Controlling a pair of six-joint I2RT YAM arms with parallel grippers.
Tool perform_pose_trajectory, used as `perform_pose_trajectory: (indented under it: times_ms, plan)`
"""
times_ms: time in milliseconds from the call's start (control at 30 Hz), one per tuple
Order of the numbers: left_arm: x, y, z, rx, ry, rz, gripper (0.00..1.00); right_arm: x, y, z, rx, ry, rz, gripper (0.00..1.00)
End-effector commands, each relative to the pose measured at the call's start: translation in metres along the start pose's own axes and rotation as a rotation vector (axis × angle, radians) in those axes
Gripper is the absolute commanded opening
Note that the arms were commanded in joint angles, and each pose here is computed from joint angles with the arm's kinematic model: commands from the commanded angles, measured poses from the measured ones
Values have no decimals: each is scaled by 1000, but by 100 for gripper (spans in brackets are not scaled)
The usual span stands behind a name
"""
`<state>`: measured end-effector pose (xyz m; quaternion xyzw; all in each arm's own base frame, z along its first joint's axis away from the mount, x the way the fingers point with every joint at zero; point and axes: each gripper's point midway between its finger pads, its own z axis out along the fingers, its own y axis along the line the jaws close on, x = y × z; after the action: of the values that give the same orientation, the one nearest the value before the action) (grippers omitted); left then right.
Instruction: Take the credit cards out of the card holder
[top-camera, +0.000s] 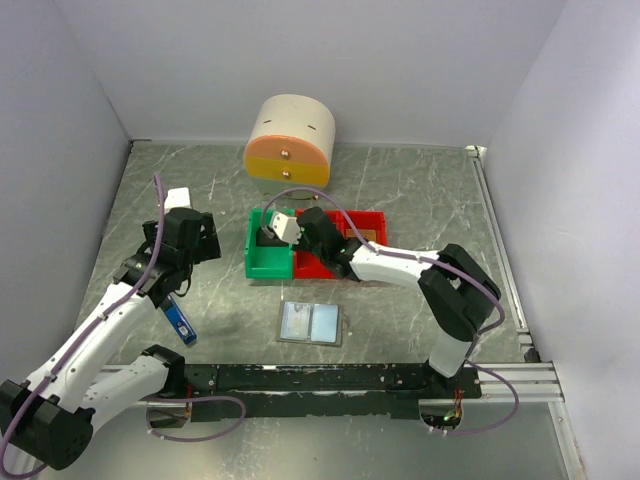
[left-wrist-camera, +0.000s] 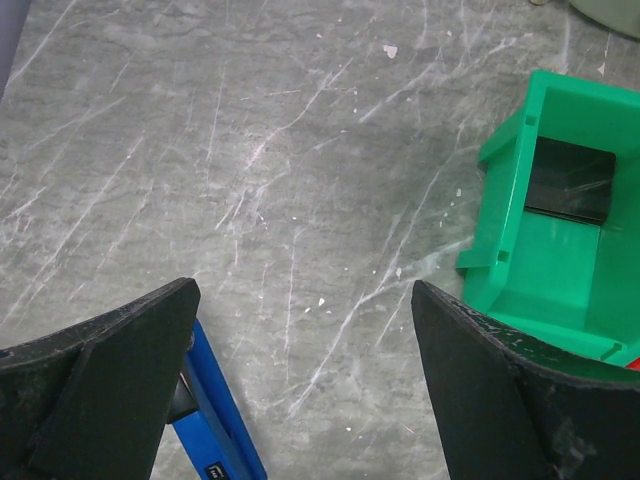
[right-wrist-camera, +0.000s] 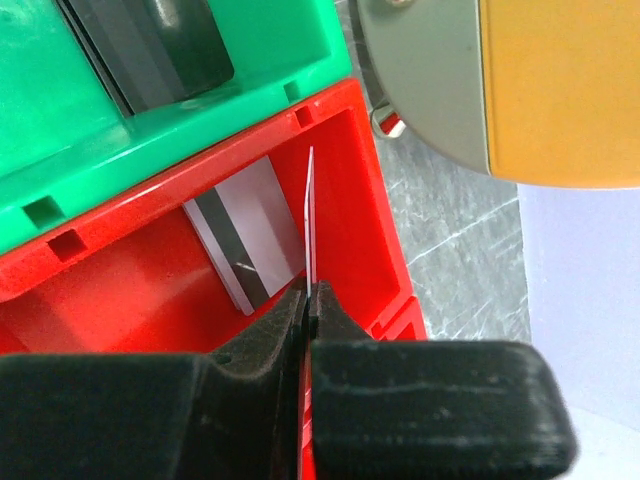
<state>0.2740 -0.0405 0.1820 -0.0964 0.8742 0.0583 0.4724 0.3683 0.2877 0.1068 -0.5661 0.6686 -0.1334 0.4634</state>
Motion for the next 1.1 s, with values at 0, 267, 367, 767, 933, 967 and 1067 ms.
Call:
perform_pose_trajectory:
  times_ms: [0, 267, 367, 767, 933, 967, 1067]
  plan:
    - [-12, 10, -7, -33, -40, -28, 100, 4, 0, 11, -45, -25, 5, 0]
    - [-16, 10, -12, -15, -68, -38, 99, 17, 8, 32, -79, -2, -14, 0]
    - [-15, 10, -10, -19, -61, -33, 100, 25, 14, 41, -73, 26, -34, 1]
    - [-16, 11, -12, -12, -73, -35, 100, 33, 27, 46, -101, 16, -98, 19]
    - [-15, 9, -11, -12, -64, -30, 99, 36, 30, 43, -116, 17, -95, 27]
    - [-15, 9, -11, -12, -63, -29, 99, 38, 30, 43, -117, 24, -100, 30]
    - [-15, 8, -10, -6, -62, -27, 100, 41, 29, 41, -110, 28, -110, 31]
